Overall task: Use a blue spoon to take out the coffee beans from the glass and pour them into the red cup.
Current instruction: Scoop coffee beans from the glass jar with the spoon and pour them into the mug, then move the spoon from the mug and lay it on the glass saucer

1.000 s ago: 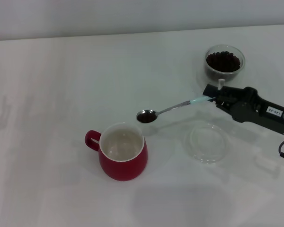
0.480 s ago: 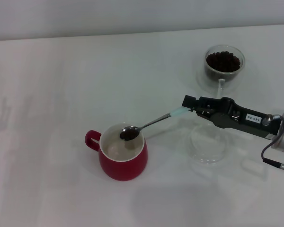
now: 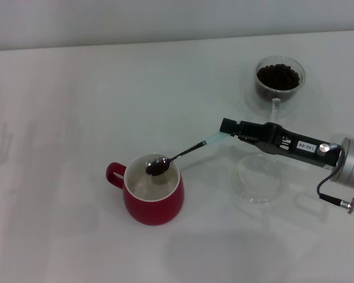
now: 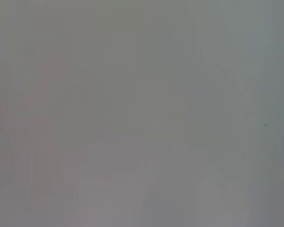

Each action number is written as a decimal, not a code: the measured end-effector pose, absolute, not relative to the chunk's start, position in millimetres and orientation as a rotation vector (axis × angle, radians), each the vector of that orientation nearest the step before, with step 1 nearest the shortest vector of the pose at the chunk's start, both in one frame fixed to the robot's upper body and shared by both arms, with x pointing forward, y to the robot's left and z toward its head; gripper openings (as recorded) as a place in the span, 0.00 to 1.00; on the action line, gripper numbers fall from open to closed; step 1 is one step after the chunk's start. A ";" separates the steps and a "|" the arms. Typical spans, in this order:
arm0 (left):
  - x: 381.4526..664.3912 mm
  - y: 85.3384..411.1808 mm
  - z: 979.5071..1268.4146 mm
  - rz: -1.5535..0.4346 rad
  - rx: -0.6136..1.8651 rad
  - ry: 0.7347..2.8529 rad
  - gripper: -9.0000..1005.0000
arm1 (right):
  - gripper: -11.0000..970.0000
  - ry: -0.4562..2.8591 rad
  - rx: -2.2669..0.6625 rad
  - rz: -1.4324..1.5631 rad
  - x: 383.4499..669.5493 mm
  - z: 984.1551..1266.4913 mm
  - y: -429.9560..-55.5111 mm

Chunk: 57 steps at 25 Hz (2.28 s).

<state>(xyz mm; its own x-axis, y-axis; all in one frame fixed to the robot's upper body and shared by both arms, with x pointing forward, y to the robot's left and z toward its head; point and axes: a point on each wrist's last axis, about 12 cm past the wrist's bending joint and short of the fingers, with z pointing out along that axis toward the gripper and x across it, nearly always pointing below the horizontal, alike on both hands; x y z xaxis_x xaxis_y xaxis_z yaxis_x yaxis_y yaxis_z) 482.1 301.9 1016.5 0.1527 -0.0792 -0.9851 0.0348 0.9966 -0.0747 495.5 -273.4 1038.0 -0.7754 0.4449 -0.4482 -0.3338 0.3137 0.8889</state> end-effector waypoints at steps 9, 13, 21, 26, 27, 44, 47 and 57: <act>483.1 301.4 1017.1 -0.081 -0.034 1.412 0.77 | 0.16 1.892 0.004 1.472 495.6 1039.5 -272.5; 484.3 301.5 1018.1 -0.081 -0.031 1.407 0.77 | 0.16 1.867 -0.056 1.455 496.2 1042.2 -270.8; 485.4 302.1 1019.4 -0.079 -0.035 1.399 0.77 | 0.16 1.822 -0.167 1.418 496.0 1046.0 -267.9; 485.5 302.0 1019.5 -0.078 -0.035 1.399 0.77 | 0.16 1.817 -0.192 1.385 497.1 1045.0 -267.4; 485.5 301.9 1019.5 -0.078 -0.036 1.399 0.77 | 0.16 1.815 -0.199 1.378 497.2 1044.9 -267.4; 485.7 302.3 1019.6 -0.079 -0.042 1.398 0.77 | 0.16 1.696 -0.419 1.256 491.7 1048.1 -266.2; 485.9 301.7 1019.7 -0.081 -0.043 1.398 0.77 | 0.16 1.669 -0.462 1.227 490.6 1048.7 -266.1; 486.0 298.7 1019.7 -0.092 -0.049 1.396 0.77 | 0.16 1.620 -0.385 1.212 487.8 1053.0 -279.2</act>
